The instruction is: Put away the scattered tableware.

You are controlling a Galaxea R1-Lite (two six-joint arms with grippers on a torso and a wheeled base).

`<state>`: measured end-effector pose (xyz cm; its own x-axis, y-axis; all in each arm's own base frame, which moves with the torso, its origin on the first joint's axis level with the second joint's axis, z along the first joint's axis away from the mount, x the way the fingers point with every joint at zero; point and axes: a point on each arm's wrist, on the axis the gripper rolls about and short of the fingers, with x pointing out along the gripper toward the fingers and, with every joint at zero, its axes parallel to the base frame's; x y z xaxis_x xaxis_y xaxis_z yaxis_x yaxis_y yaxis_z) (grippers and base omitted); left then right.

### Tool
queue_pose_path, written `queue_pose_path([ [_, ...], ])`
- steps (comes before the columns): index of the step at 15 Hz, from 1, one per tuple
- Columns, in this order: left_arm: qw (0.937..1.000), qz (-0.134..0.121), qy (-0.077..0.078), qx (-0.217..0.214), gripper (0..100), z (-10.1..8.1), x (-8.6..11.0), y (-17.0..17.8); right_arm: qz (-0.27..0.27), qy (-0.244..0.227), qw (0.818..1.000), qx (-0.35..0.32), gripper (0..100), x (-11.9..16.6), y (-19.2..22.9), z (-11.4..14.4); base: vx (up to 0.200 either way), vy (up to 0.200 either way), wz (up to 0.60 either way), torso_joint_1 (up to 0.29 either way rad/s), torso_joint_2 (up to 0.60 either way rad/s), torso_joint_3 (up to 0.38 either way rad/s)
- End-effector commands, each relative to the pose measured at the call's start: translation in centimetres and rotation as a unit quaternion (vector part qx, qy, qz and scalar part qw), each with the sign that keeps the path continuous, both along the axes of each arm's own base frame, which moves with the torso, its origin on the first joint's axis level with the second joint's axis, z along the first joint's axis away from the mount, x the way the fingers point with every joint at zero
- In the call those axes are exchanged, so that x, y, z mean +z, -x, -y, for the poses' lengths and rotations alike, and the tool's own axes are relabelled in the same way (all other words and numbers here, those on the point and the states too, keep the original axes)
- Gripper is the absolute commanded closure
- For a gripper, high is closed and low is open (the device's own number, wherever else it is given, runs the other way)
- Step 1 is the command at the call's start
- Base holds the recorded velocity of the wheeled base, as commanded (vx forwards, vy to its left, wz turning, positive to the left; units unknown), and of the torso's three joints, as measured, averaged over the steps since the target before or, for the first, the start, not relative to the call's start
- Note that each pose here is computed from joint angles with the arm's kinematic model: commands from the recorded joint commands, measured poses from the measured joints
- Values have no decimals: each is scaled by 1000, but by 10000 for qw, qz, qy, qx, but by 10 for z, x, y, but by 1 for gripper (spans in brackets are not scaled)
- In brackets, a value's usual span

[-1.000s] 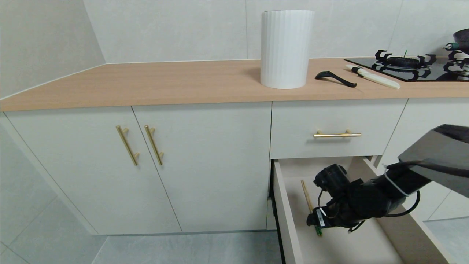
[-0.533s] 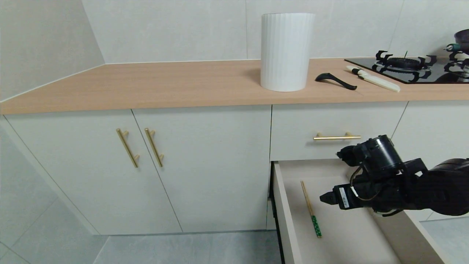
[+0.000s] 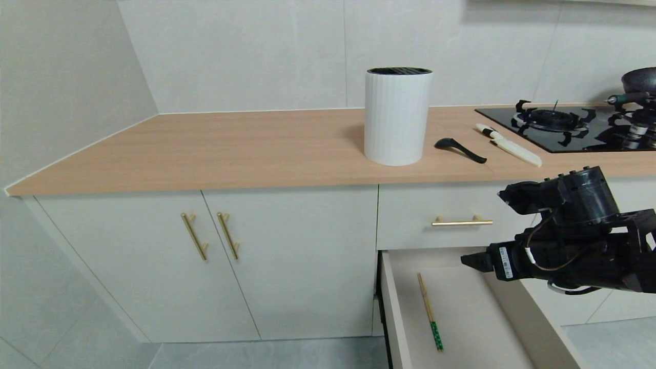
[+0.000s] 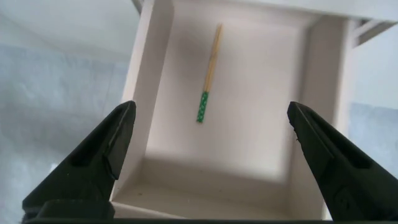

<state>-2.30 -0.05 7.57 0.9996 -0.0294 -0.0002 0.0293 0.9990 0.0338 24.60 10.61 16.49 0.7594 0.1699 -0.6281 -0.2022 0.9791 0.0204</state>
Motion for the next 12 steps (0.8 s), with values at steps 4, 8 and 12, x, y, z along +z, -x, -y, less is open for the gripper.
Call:
queue_pose_path([
  [4,10000,1,0,-7,0,0,0,0,34,-18,10000,11,0,2,1,0,0,0,0,160,-474,-320],
  [8,10000,1,0,1,0,0,0,0,46,-28,10000,17,0,2,1,0,0,0,0,183,-489,-311],
  [12,10000,1,0,1,0,0,0,0,205,89,9997,130,0,8,-15,-1,0,0,0,207,-507,-300],
])
